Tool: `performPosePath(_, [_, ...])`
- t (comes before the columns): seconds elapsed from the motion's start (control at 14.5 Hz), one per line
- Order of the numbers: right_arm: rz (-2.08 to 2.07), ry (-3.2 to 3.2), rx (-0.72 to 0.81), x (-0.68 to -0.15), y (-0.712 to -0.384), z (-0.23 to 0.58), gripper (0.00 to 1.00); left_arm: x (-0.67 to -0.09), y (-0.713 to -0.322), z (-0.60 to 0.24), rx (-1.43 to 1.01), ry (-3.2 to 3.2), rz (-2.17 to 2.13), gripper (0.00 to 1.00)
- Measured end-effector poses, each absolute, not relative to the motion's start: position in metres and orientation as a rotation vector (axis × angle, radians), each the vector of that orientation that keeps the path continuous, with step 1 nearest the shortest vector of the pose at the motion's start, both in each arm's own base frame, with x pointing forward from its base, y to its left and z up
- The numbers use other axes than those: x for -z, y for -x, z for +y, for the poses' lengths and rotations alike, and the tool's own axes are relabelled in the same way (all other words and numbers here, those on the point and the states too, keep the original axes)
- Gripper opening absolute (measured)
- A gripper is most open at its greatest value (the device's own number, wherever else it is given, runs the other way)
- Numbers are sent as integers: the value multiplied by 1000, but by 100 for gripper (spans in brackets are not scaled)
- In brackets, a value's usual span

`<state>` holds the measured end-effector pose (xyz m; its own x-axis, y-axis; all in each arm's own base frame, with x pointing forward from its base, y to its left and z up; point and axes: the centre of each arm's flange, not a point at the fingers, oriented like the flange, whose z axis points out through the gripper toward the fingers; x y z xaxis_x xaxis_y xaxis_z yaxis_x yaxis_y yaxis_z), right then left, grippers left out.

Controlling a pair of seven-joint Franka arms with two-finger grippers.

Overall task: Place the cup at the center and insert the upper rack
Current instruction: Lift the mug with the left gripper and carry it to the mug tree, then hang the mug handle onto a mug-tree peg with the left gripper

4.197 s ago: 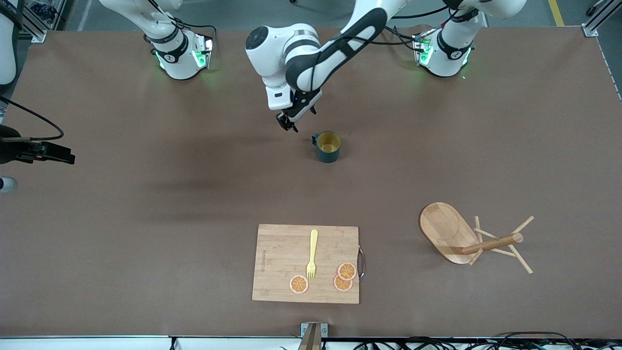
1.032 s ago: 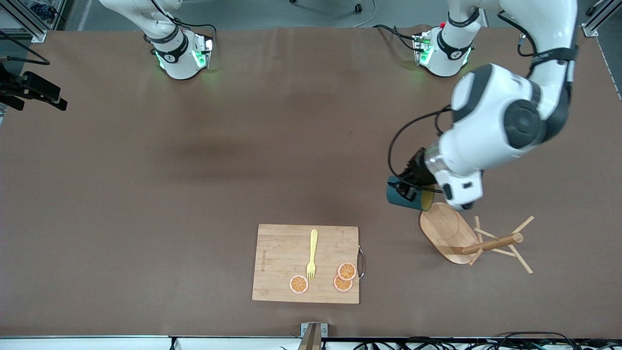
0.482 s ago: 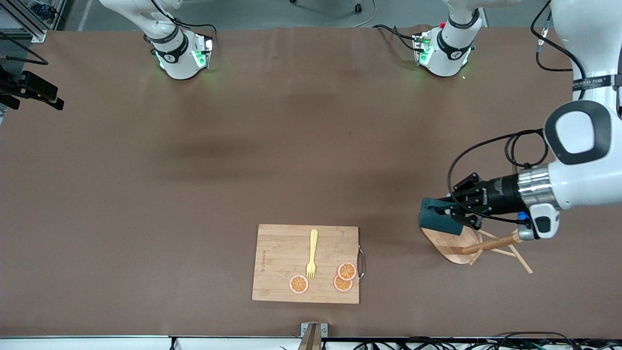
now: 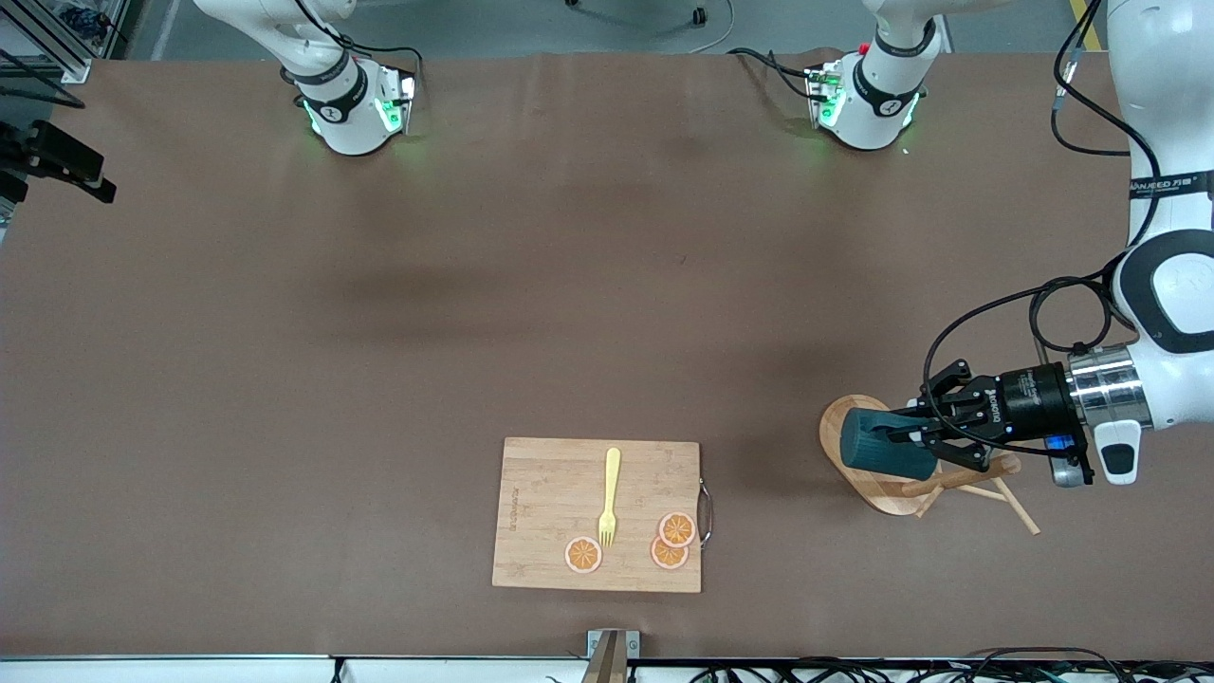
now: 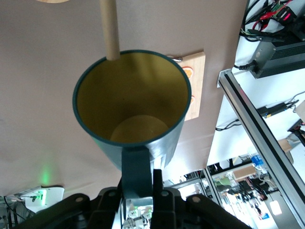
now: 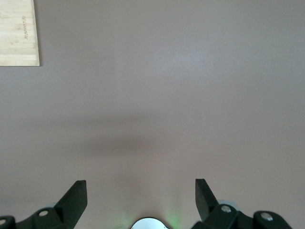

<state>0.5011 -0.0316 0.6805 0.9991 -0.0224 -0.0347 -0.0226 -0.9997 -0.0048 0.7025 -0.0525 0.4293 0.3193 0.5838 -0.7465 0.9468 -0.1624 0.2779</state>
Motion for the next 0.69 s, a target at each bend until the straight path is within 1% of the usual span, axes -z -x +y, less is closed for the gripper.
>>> performPosePath(0.34, [23, 3136, -53, -681, -499, -32, 100, -405, -702, 2, 678, -1769, 1287, 21])
performPosePath(0.69, [20, 3135, -56, -680, -499, -32, 100, -382, -704, 28, 693, -1715, 1270, 21])
